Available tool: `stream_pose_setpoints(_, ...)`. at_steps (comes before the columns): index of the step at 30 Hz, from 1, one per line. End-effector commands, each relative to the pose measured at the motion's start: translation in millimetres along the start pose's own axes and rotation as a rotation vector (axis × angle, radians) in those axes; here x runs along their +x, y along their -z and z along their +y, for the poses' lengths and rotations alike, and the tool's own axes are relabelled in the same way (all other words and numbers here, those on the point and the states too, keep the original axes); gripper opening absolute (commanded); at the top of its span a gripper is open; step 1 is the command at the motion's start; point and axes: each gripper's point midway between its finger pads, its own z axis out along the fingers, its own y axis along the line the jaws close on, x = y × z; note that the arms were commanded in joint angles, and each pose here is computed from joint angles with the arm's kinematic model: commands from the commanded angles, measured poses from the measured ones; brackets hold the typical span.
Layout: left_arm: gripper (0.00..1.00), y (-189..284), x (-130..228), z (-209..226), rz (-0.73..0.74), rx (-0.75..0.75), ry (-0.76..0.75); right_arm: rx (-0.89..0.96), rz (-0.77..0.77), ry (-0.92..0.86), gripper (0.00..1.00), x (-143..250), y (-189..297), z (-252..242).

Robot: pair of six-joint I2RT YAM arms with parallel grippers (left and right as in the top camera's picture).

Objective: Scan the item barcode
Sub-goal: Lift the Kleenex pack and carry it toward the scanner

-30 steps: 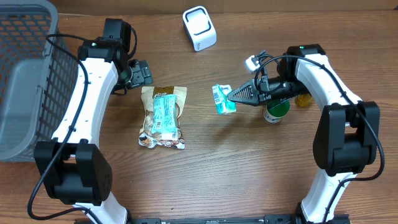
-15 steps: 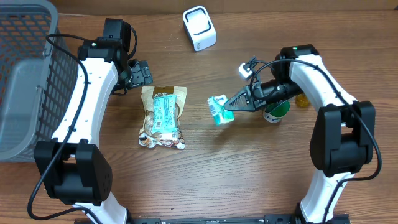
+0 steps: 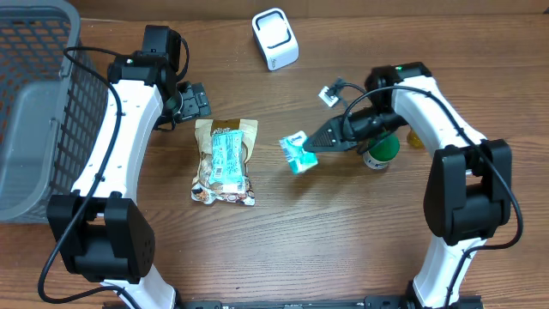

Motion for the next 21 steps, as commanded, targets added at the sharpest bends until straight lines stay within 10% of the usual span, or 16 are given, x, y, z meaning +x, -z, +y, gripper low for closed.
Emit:
stream_pose_setpoints(1,1.00,9,-5,-3,-0.031,0.006,-0.020,0.150,0.049,-0.134,0.04,-3,-9,-13)
stream_pose_setpoints(12,1.00,9,-5,-3,-0.031,0.006,-0.020,0.950,-0.023,-0.314,0.03,-23,25,-119)
stream_pose_setpoints(21,1.00,9,-5,-3,-0.031,0.006,-0.020,1.203,-0.190,-0.189,0.04,-101,98,-68)
